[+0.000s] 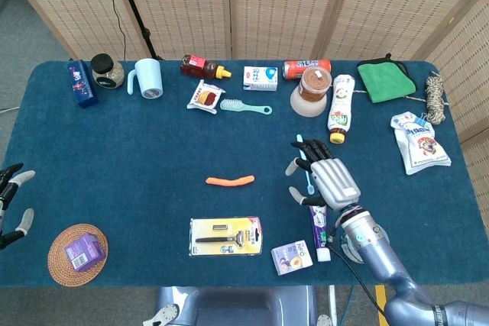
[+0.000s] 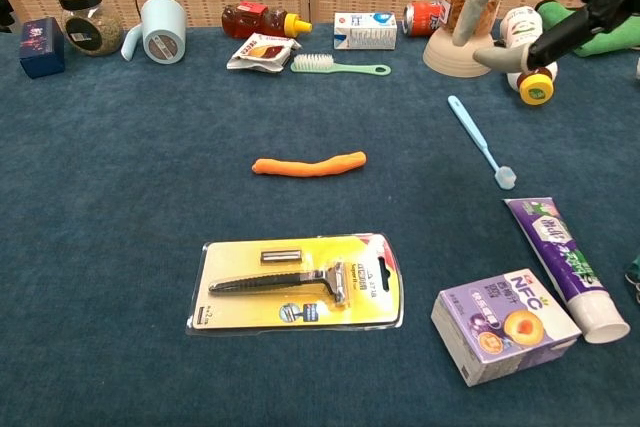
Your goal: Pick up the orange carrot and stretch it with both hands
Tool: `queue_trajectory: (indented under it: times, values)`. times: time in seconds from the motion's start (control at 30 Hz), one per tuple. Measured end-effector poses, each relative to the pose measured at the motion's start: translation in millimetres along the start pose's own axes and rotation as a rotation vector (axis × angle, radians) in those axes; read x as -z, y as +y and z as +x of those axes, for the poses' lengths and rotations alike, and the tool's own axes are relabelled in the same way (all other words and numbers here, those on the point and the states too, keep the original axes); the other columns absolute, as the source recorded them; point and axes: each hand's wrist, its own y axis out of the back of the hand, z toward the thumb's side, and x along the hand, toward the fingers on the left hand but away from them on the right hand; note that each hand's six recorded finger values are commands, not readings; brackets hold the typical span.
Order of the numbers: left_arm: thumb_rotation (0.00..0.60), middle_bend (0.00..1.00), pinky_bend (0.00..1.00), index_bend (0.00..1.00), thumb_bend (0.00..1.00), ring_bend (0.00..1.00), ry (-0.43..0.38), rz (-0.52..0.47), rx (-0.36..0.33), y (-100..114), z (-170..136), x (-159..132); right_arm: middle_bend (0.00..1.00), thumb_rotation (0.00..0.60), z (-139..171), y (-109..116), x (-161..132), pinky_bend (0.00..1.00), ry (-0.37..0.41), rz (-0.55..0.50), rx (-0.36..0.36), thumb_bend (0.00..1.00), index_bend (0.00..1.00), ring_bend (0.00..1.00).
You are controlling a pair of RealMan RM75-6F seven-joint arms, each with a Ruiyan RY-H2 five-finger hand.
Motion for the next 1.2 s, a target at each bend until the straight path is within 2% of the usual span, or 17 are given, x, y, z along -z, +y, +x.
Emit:
queue_trajectory:
  times: [0.63, 1.2]
  values:
    - [0.600, 0.12, 0.12, 0.20, 0.42, 0.12, 0.015, 0.017, 0.006, 5, 5, 1, 0.12, 0.600, -58, -63, -16, 0.00, -0.014, 0.077, -0.109, 0.40, 0.45, 0.00]
    - [0.600, 0.12, 0.12, 0.20, 0.42, 0.12, 0.054, 0.022, 0.020, 5, -1, 14, 0.13, 0.600, -87, -98, -17, 0.00, -0.032, 0.133, -0.133, 0.40, 0.43, 0.00]
